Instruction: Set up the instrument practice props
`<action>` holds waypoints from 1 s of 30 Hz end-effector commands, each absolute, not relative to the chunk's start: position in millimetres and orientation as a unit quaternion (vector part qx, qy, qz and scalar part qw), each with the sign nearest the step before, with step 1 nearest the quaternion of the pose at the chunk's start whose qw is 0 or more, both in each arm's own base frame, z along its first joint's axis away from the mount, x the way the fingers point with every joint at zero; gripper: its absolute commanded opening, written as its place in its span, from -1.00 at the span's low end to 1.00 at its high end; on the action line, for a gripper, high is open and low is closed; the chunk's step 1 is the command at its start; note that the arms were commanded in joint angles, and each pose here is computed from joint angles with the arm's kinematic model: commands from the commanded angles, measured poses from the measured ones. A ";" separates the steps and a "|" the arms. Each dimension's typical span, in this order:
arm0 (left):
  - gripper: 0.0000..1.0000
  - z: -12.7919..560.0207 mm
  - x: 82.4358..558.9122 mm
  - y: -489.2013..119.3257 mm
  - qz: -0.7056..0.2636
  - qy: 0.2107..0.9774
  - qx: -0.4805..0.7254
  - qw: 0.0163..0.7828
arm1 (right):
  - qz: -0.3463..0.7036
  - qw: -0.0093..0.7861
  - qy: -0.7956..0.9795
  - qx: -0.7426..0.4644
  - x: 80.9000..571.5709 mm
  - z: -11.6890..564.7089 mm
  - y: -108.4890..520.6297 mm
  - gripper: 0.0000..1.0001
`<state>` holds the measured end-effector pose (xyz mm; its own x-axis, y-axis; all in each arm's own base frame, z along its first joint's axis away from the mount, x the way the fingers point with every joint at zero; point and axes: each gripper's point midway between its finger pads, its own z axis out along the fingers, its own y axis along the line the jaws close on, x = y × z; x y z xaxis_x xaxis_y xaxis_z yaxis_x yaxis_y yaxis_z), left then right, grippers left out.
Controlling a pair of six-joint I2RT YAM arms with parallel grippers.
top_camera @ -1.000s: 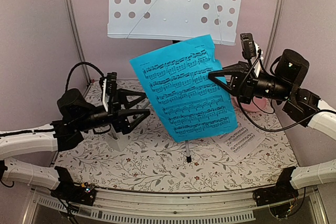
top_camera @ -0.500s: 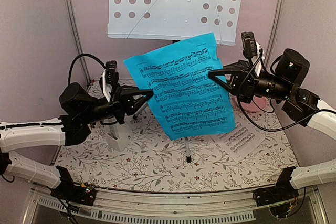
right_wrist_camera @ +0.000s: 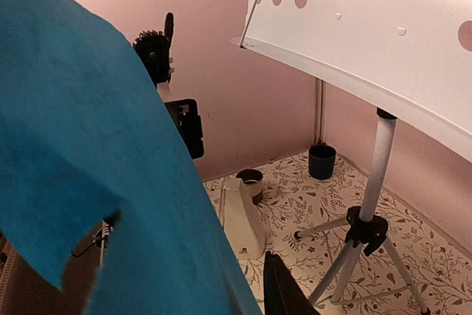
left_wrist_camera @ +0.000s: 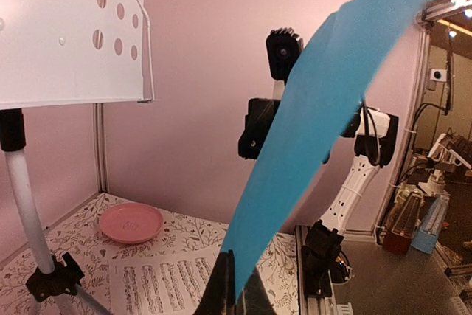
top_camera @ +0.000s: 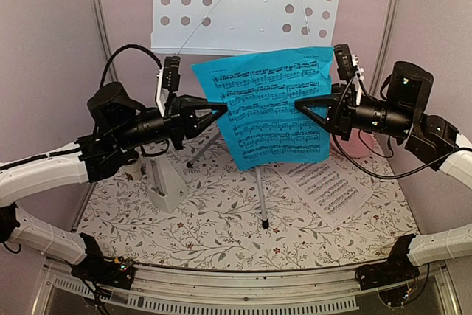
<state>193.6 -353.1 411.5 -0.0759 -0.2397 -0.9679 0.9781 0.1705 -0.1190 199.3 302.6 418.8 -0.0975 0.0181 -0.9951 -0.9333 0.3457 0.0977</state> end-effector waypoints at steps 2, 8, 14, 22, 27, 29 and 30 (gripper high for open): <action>-1.00 392.5 198.7 -366.7 -0.507 0.555 0.391 0.531 | 0.386 0.564 0.611 -0.399 204.8 422.0 298.2 -0.60; -0.64 402.8 204.7 -360.4 -0.480 0.570 0.386 0.543 | 0.383 0.577 0.604 -0.394 206.5 435.0 297.0 -1.00; -0.17 437.8 221.6 -332.2 -0.399 0.576 0.354 0.620 | 0.379 0.617 0.591 -0.355 214.3 466.9 287.9 -1.00; -0.09 495.8 241.2 -310.9 -0.318 0.566 0.326 0.687 | 0.397 0.659 0.565 -0.298 220.7 518.1 275.0 -1.00; -0.10 534.4 270.2 -298.7 -0.247 0.586 0.285 0.717 | 0.389 0.694 0.545 -0.266 229.0 546.4 263.3 -1.00; -0.10 542.4 281.4 -296.2 -0.235 0.593 0.273 0.720 | 0.388 0.704 0.538 -0.254 232.5 554.8 257.7 -1.00; -0.10 548.0 284.3 -295.6 -0.230 0.593 0.268 0.724 | 0.388 0.707 0.536 -0.249 234.1 557.9 255.8 -1.00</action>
